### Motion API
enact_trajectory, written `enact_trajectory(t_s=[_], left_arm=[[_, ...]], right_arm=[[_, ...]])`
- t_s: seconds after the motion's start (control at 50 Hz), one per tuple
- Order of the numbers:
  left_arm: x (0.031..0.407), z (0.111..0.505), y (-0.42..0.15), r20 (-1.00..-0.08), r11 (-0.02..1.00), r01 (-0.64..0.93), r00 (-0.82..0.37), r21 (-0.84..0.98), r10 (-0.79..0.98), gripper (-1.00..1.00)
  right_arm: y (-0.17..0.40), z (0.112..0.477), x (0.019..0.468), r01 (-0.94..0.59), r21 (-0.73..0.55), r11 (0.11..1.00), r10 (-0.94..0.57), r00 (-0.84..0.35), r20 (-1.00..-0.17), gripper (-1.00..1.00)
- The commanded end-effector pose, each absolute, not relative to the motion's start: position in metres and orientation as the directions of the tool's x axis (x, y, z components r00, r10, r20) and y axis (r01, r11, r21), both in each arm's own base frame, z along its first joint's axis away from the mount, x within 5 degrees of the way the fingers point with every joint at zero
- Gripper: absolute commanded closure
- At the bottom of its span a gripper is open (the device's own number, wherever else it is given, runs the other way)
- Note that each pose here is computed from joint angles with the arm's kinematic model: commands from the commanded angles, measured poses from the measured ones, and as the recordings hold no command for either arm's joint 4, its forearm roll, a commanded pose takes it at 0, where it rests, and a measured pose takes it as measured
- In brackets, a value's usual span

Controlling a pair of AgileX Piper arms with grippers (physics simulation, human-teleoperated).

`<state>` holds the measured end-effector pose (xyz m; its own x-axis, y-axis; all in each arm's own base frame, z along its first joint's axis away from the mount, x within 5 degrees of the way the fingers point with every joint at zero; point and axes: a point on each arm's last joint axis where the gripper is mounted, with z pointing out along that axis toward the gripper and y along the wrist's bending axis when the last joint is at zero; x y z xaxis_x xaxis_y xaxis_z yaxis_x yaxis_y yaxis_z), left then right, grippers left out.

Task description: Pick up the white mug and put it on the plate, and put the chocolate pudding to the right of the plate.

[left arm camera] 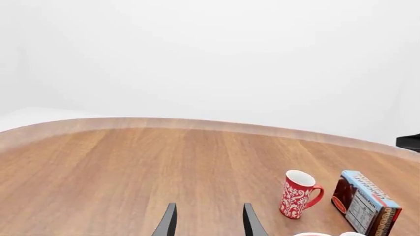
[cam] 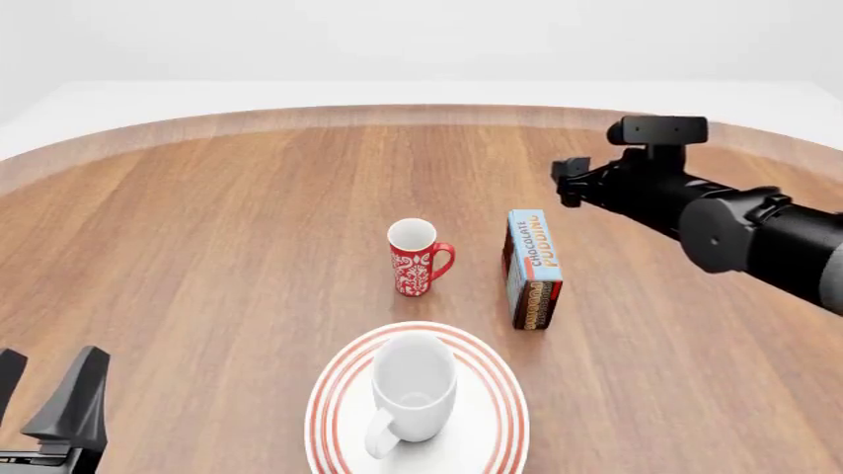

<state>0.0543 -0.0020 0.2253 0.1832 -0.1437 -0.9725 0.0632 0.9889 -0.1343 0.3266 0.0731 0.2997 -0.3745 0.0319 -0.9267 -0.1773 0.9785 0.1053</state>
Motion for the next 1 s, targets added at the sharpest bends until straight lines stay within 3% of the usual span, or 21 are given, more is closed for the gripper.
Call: enact_trajectory(t_s=[0.02, 1.0], left_arm=[[0.054, 0.225, -0.002, -0.972, 0.989, 0.062, 0.183, -0.136, -0.145, -1.00], [0.054, 0.225, -0.002, -0.971, 0.988, 0.070, 0.186, -0.139, -0.150, -1.00]], right_arm=[[0.074, 0.294, 0.334, -0.173, 0.106, 0.979, 0.031, -0.390, -0.920, -1.00], [0.087, 0.270, 0.348, -0.199, 0.088, 0.976, -0.008, -0.439, -0.898, -1.00]])
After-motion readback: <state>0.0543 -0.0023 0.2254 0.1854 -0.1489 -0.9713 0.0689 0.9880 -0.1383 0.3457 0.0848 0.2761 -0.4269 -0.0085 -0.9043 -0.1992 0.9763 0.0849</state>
